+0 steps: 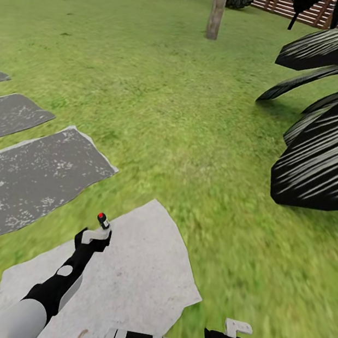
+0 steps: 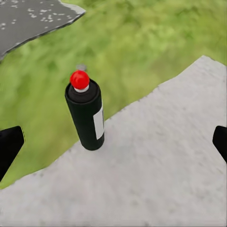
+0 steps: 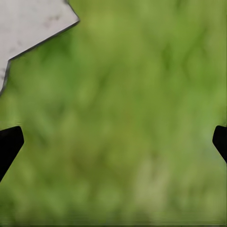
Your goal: In the garden, pick up the pesticide atomizer on the floor and spray pesticide onto both trees until each tree trunk is fully covered.
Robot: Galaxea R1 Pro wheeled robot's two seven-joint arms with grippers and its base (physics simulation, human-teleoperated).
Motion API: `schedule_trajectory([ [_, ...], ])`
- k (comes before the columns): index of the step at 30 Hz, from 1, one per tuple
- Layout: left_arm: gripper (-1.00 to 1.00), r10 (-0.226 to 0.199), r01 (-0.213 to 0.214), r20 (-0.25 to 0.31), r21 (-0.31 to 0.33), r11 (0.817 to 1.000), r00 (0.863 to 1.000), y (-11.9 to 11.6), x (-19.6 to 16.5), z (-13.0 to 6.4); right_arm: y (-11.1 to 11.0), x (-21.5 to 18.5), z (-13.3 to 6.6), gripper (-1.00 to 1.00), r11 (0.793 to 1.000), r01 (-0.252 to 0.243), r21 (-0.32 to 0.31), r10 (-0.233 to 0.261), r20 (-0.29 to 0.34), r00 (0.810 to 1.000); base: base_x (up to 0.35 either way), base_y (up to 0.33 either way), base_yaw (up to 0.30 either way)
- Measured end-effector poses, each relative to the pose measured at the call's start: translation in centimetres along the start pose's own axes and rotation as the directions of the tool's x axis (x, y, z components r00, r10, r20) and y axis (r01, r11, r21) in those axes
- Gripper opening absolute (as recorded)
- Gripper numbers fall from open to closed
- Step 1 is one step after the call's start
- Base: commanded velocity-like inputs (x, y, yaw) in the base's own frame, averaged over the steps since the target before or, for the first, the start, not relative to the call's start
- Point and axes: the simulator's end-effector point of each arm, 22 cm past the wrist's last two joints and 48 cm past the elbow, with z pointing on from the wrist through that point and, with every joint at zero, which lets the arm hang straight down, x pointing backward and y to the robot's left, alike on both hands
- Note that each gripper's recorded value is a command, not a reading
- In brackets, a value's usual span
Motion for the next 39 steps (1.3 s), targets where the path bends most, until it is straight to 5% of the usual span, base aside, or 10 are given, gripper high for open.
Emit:
schedule_trajectory([
  [8, 1.00, 0.013, -0.012, 0.055, -0.010, 1.000, 0.998, 1.01, -0.13, 0.01, -0.05, 0.94, 0.50, 1.00, 1.000, 0.001, 0.002, -0.001, -0.021, 1.000, 0.000, 0.000, 0.000],
  [39, 1.00, 0.013, -0.012, 0.055, -0.009, 1.000, 0.998, 0.97, -0.09, 0.00, -0.06, 0.94, 0.51, 1.00, 1.000, 0.003, 0.002, -0.003, -0.021, 1.000, 0.089, 0.057, 0.000],
])
